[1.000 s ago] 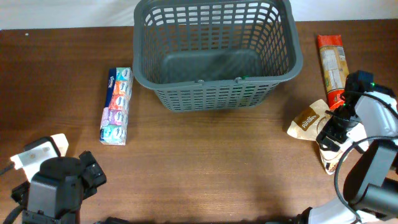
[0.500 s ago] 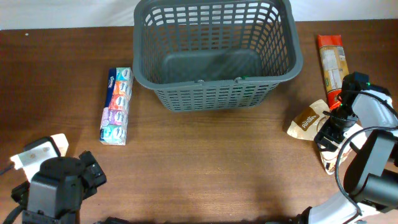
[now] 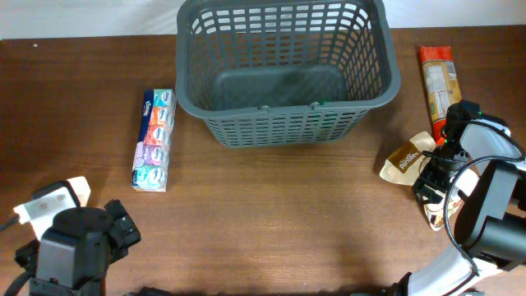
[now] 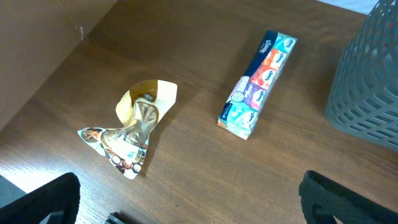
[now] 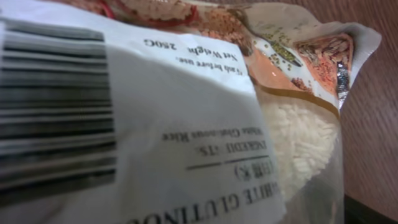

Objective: Pack container
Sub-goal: 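Lower the right gripper and close it on the rice pouch, then lift the rice pouch with the right gripper and carry it over the basket, then open the right gripper to drop the pouch and withdraw right, then lower the right gripper onto the red-capped package and grasp it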

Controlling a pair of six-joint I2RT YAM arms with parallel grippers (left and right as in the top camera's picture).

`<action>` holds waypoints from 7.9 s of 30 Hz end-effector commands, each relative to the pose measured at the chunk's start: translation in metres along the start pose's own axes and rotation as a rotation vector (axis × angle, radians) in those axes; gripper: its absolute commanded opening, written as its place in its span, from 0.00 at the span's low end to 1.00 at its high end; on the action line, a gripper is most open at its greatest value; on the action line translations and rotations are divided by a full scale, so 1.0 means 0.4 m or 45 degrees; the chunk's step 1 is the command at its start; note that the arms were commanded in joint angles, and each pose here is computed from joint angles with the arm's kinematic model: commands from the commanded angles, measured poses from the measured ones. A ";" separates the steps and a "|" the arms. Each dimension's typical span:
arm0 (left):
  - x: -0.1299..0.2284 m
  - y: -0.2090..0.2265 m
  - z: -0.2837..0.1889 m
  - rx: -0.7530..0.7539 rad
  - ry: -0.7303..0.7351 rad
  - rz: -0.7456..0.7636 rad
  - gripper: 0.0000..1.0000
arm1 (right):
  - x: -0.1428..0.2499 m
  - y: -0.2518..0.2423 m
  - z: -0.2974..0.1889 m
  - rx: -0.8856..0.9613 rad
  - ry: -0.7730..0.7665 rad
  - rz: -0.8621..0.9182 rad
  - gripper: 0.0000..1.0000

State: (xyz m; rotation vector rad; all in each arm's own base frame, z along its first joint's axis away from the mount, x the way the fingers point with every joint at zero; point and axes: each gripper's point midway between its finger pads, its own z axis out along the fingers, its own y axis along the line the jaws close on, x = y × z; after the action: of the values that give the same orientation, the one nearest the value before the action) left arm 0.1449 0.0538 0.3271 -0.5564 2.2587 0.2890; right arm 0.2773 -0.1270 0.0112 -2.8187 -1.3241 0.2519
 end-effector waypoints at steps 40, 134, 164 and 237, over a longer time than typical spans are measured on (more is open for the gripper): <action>0.004 0.000 0.004 -0.006 0.010 -0.011 1.00 | 0.036 0.090 -0.159 -0.149 0.202 -0.439 0.04; 0.004 0.000 0.004 -0.006 0.010 -0.011 1.00 | 0.823 -0.109 -0.579 -0.955 -0.280 -3.233 0.54; 0.004 0.000 0.004 -0.006 0.010 -0.011 0.99 | 0.401 -0.023 -1.146 -1.589 -0.641 -2.370 0.99; 0.004 0.000 0.004 -0.006 0.010 -0.011 0.99 | 0.135 0.552 -0.124 -0.304 -0.249 -2.674 0.99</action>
State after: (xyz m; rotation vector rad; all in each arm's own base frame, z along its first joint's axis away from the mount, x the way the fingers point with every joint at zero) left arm 0.1449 0.0538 0.3266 -0.5560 2.2607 0.2904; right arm 0.4866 -0.2305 0.0475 -0.2390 -3.2444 0.2297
